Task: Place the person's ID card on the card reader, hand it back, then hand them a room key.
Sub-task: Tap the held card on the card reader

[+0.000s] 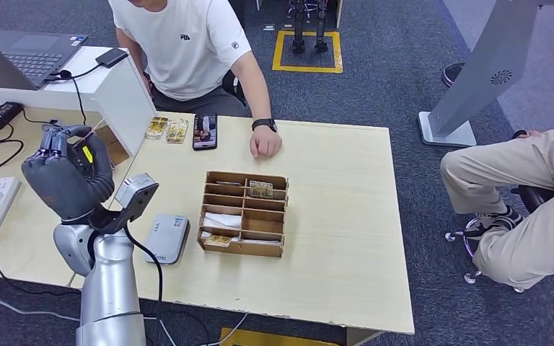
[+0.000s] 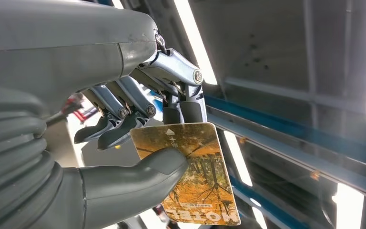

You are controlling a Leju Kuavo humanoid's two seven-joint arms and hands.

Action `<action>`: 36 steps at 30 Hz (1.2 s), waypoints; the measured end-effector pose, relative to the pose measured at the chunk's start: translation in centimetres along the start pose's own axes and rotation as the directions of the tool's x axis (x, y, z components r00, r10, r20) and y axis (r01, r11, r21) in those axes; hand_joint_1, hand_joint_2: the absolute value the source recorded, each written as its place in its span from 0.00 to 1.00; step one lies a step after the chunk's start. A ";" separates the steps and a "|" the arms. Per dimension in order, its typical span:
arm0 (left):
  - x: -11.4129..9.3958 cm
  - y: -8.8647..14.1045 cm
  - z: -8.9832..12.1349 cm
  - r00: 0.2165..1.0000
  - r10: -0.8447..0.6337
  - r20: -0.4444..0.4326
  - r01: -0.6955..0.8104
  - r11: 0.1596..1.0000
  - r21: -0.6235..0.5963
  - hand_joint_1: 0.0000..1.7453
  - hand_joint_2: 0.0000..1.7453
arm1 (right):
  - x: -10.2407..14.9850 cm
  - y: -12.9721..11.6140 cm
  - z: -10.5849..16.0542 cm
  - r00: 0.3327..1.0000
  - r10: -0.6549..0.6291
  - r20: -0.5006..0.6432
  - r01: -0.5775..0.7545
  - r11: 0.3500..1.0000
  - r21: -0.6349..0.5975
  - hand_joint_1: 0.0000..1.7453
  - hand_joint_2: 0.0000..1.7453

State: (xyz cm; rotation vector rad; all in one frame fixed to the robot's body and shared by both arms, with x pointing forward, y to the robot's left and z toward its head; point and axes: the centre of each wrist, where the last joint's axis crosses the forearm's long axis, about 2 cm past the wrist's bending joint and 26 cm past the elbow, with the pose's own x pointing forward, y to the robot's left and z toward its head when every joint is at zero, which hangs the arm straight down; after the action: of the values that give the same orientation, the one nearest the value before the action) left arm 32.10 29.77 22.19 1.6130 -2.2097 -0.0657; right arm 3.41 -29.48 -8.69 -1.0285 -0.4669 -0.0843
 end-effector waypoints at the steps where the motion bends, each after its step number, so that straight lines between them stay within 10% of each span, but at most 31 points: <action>1: -0.3 0.3 0.1 1.000 -0.011 -0.005 0.011 1.000 0.002 1.00 1.00 | 0.0 0.0 0.0 1.000 -0.004 -0.007 0.004 1.000 -0.002 0.00 1.00; 36: -5.5 7.5 6.3 0.955 -0.294 -0.039 0.286 0.949 -0.135 1.00 1.00 | -0.3 -0.3 -0.1 0.996 -0.034 -0.081 0.031 0.999 -0.029 0.00 1.00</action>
State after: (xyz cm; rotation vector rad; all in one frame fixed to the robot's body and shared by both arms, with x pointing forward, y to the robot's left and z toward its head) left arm 24.52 36.13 16.81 1.8293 -1.8687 -0.2353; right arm 3.13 -29.73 -8.63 -1.0411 -0.4096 -0.1613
